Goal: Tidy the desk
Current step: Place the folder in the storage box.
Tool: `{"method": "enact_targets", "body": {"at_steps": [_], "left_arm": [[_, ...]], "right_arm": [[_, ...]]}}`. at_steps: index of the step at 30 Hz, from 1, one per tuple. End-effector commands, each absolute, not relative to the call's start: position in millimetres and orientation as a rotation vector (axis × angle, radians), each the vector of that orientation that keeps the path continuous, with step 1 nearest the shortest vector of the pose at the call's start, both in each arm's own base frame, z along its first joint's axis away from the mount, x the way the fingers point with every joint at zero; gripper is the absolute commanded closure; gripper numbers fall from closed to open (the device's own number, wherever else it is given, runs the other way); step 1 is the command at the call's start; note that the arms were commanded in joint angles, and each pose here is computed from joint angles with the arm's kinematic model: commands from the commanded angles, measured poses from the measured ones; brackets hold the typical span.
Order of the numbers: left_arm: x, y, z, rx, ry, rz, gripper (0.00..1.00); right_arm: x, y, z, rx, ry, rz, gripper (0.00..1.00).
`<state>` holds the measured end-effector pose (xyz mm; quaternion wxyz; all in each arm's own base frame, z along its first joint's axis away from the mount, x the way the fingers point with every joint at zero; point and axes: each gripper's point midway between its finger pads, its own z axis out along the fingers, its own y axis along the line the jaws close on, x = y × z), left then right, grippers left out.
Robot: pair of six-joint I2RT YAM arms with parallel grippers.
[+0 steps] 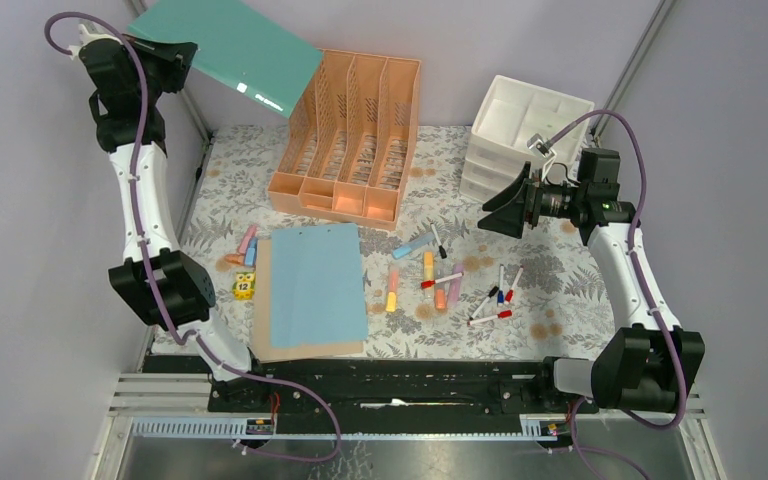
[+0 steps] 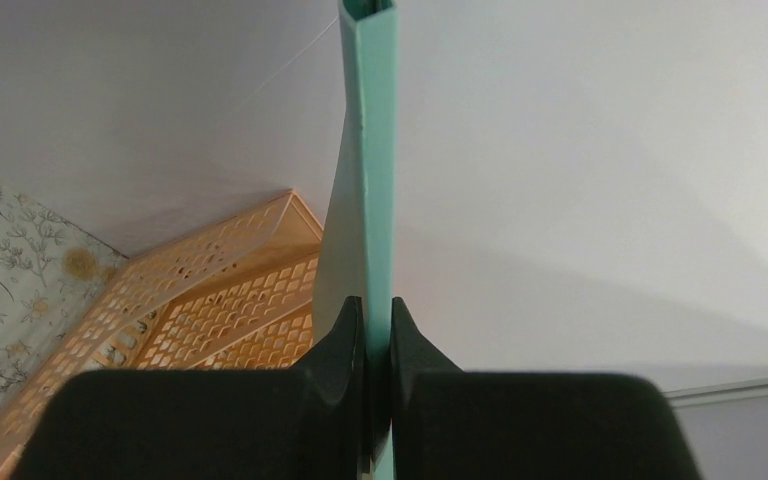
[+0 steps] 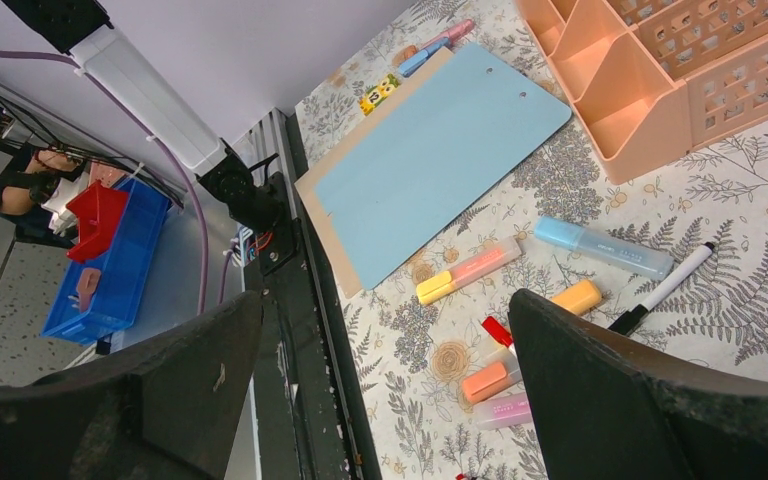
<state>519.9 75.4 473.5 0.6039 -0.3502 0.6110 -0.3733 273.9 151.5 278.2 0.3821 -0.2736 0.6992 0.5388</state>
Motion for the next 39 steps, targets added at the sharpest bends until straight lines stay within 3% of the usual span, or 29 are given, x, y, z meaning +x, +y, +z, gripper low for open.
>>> {"method": "enact_targets", "body": {"at_steps": [1,21,30,39], "left_arm": [[517,71,507,-0.685,1.334,-0.899,1.00],[550,100,432,-0.595,1.503,-0.553,1.00],[536,102,431,-0.629,1.395,-0.738,1.00],[502,103,482,-0.513,1.202,-0.847,1.00]], "right_arm": [[265,152,290,-0.740,1.725,1.393,0.00],[265,152,290,-0.741,1.723,1.402,0.00],[264,153,290,-0.743,1.721,1.403,0.00],[264,153,289,-0.744,1.721,1.412,0.00]]}}
